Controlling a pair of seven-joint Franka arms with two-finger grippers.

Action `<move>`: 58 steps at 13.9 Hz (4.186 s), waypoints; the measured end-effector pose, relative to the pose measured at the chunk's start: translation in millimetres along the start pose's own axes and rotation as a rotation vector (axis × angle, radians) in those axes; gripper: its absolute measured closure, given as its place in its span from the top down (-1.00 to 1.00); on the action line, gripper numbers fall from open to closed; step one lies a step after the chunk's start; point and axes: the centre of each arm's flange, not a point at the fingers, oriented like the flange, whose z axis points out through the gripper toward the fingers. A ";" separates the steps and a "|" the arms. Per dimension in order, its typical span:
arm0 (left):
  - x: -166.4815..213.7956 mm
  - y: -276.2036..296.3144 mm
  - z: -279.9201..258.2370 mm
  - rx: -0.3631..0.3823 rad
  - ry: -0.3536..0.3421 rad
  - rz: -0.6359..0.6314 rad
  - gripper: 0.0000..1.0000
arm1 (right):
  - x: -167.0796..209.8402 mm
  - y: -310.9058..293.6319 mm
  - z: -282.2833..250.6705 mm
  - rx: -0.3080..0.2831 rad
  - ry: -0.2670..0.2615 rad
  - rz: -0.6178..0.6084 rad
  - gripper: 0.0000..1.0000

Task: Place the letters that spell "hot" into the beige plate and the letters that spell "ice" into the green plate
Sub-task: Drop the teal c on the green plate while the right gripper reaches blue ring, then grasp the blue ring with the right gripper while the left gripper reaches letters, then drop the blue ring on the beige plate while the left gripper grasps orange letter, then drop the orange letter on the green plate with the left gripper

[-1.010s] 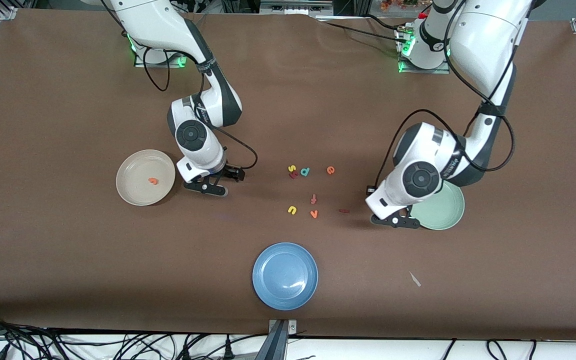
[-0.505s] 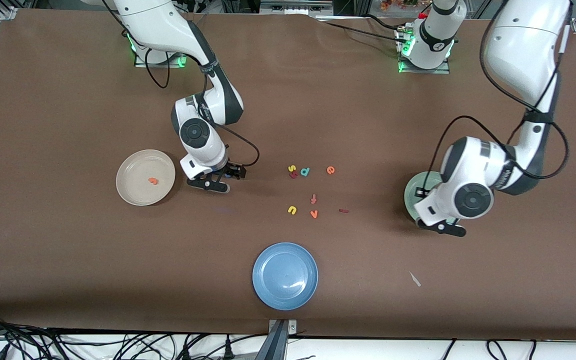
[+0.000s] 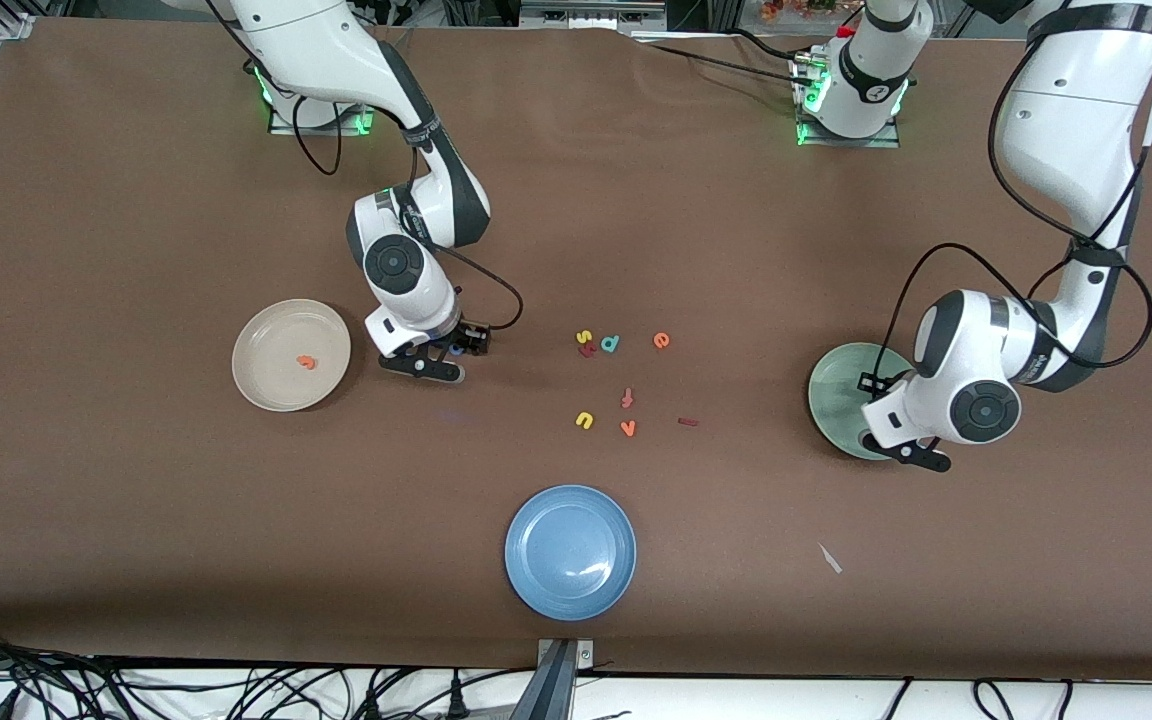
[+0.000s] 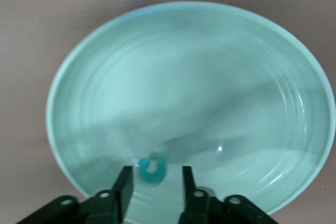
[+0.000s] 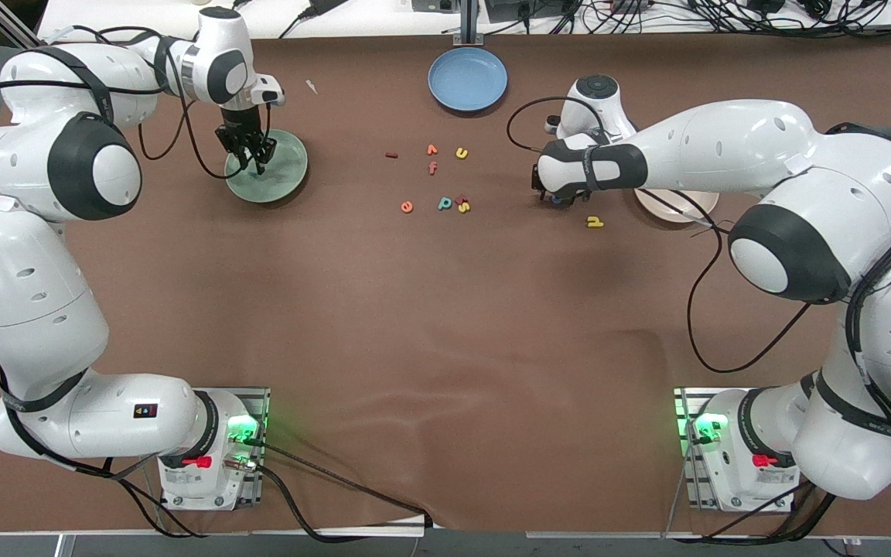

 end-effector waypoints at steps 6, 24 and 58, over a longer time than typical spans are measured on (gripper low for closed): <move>5.8 56.1 -25.8 -0.031 0.031 0.015 1.00 | 2.8 2.2 -0.7 0.002 0.005 0.002 0.07; -2.1 342.8 -23.2 -0.090 0.128 -0.273 0.97 | 1.4 -2.4 -2.5 0.022 0.003 0.002 -0.44; -20.1 283.9 -69.4 -0.048 0.105 -0.267 -0.49 | 11.4 96.9 -51.9 0.026 -0.077 0.691 1.00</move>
